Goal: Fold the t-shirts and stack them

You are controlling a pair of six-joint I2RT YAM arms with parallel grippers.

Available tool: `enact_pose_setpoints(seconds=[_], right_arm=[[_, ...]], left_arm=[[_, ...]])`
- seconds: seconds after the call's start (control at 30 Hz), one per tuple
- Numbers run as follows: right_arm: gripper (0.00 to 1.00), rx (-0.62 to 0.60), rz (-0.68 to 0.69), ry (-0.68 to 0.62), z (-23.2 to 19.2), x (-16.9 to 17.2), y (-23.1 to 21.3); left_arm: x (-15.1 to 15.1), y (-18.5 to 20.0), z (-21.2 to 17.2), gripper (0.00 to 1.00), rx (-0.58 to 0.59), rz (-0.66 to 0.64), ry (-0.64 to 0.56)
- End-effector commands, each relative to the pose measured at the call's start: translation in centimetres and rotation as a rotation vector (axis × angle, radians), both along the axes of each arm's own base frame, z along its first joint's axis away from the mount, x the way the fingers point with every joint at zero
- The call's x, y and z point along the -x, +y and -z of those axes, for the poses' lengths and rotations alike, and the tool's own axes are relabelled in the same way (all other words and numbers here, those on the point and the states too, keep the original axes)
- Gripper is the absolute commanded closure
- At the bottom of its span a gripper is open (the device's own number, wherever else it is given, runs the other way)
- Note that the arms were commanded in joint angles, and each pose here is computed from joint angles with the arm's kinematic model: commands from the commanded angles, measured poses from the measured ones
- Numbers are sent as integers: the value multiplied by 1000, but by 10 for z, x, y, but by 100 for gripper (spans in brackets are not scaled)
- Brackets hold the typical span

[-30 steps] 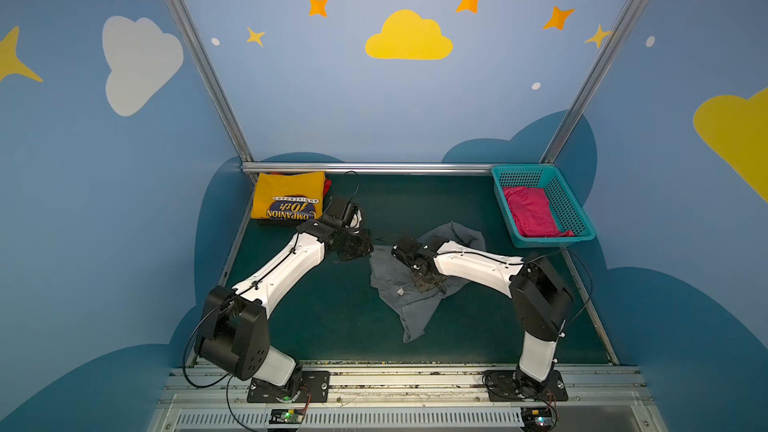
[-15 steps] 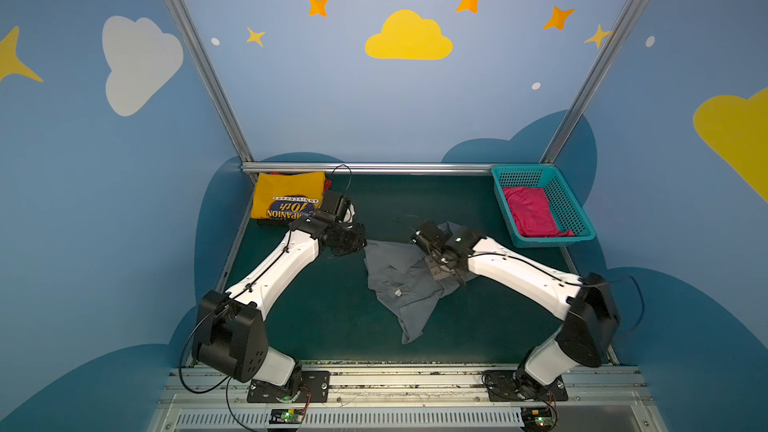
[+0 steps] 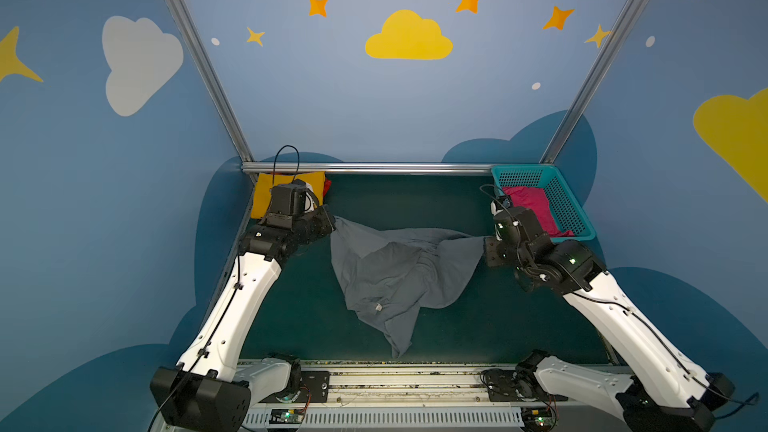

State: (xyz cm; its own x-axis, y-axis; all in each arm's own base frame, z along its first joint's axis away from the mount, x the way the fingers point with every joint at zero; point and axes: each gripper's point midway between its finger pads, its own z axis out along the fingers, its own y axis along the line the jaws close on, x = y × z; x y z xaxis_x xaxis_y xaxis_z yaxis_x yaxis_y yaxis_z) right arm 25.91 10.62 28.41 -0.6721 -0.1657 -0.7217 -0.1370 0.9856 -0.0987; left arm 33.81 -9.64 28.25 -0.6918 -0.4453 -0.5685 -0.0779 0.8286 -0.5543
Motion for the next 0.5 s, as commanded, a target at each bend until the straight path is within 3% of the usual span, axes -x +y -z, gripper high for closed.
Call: enact_pose_setpoints(seconds=[0.0, 0.27, 0.47], right_arm=[[100, -3, 3, 43, 14, 11, -9], [100, -50, -2, 142, 50, 18, -3], [100, -79, -14, 189, 66, 17, 6]], left_arm=[[10, 2, 21, 95, 11, -5, 70], [35, -29, 101, 93, 174, 88, 309], [53, -57, 137, 91, 238, 133, 405]])
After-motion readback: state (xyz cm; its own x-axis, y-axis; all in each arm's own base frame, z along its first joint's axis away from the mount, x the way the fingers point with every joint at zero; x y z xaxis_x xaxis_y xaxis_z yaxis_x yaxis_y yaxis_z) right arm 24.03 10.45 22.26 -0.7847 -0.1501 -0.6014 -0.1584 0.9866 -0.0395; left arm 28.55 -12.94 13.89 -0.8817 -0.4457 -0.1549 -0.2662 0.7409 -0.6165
